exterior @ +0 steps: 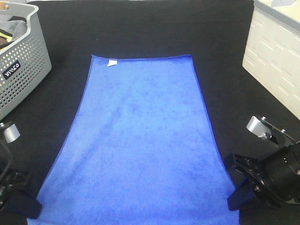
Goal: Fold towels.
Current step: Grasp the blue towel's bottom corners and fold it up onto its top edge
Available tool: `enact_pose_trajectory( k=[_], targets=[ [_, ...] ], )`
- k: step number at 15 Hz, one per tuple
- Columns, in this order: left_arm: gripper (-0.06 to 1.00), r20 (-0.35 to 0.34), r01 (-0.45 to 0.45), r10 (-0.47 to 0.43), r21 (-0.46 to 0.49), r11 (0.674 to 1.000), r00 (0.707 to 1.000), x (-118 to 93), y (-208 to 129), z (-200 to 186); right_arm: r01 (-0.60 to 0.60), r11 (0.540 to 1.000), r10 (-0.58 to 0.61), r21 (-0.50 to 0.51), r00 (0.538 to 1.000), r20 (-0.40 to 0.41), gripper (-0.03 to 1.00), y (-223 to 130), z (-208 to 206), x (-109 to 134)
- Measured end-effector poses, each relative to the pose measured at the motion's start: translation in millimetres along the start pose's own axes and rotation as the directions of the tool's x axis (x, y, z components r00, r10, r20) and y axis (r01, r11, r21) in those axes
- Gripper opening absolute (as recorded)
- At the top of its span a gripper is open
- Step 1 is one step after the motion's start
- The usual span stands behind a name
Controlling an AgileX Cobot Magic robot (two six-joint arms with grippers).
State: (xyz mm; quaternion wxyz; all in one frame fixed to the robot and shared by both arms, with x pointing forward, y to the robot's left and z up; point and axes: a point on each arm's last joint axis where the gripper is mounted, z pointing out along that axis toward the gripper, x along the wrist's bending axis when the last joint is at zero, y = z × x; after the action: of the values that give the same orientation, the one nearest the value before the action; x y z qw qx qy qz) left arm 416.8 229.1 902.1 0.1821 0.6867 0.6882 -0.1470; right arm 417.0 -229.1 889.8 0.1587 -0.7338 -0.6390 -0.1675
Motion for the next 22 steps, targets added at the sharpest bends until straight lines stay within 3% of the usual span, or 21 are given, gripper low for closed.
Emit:
enact_pose_trajectory(
  k=[3, 6, 9, 15, 18, 22],
  targets=[
    [0.00, -0.002, -0.025, 0.025, -0.065, 0.998, 1.000, -5.3, 15.8, -6.7, 0.035, 0.999, -0.035, -0.032, 0.999, -0.004, 0.00, 11.6, -4.8, 6.0],
    [0.00, -0.006, -0.070, 0.070, -0.213, 0.975, 0.998, -19.9, 56.7, -24.6, 0.106, 0.986, -0.110, -0.130, 0.994, -0.024, 0.00, 52.7, -19.4, 27.3],
    [0.00, 0.017, -0.060, 0.066, -0.239, 0.969, 0.998, -33.1, 104.8, -27.8, 0.148, 0.970, -0.157, -0.193, 0.987, -0.032, 0.00, 106.2, -30.3, 51.3],
    [0.00, -0.053, -0.094, 0.081, -0.329, 0.940, 0.995, -45.3, 198.2, -29.3, 0.190, 0.944, -0.199, -0.269, 0.980, -0.007, 0.00, 197.7, -42.4, 86.1],
    [0.00, -0.059, -0.131, 0.117, -0.407, 0.904, 0.991, -54.2, 256.1, -25.0, 0.214, 0.923, -0.222, -0.321, 0.975, 0.011, 0.00, 258.2, -39.7, 103.5],
    [0.00, -0.074, -0.174, 0.158, -0.493, 0.852, 0.985, -59.1, 306.2, -17.2, 0.225, 0.899, -0.230, -0.377, 0.973, 0.031, 0.00, 314.5, -32.2, 102.5]
  ],
)
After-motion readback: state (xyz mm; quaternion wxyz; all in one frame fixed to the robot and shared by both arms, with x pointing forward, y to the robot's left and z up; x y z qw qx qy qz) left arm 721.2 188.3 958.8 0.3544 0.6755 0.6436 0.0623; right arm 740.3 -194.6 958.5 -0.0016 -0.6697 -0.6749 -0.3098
